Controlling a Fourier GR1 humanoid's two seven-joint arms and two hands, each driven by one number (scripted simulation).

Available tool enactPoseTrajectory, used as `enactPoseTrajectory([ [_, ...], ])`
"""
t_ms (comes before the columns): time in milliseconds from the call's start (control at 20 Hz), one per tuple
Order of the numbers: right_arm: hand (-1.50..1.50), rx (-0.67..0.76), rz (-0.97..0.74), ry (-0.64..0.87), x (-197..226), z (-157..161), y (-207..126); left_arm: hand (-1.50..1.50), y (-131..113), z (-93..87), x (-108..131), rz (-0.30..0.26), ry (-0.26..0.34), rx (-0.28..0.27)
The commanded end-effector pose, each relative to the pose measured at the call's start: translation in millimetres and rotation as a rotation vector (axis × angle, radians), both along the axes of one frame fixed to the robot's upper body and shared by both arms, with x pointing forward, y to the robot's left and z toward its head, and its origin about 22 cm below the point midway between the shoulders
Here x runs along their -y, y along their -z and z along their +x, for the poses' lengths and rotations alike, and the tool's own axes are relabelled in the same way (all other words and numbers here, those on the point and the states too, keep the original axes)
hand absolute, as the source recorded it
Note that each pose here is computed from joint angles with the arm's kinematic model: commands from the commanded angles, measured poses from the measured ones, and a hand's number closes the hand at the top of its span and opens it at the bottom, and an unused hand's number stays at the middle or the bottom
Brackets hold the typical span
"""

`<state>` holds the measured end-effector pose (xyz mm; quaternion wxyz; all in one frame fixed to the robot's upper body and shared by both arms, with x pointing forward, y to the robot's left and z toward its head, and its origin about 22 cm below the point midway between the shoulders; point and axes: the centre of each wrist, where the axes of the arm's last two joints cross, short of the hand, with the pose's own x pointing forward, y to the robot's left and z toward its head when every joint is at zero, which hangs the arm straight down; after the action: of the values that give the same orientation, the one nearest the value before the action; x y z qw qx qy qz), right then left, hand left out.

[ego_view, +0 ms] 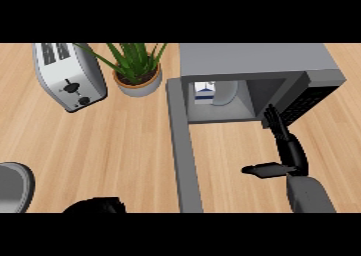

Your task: Pick up the milk, place it into the microwave and close the microwave

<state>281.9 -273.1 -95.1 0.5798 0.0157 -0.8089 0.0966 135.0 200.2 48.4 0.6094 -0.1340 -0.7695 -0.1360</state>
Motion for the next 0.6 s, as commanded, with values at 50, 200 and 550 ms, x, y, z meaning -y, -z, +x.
enactPoseTrajectory([
  [50,-1.50,0.012,-0.011,0.029,23.5,-43.0,-18.1,1.50,3.3,31.9,27.9,0.073,0.063,-0.012],
  [200,-1.50,0.033,-0.063,0.083,52.4,-69.0,-36.1,1.50,14.7,47.8,23.3,0.143,0.090,0.015],
  [550,-1.50,0.035,-0.079,0.123,71.3,-114.7,-41.0,1.50,47.3,87.5,84.8,0.329,0.357,-0.091],
])
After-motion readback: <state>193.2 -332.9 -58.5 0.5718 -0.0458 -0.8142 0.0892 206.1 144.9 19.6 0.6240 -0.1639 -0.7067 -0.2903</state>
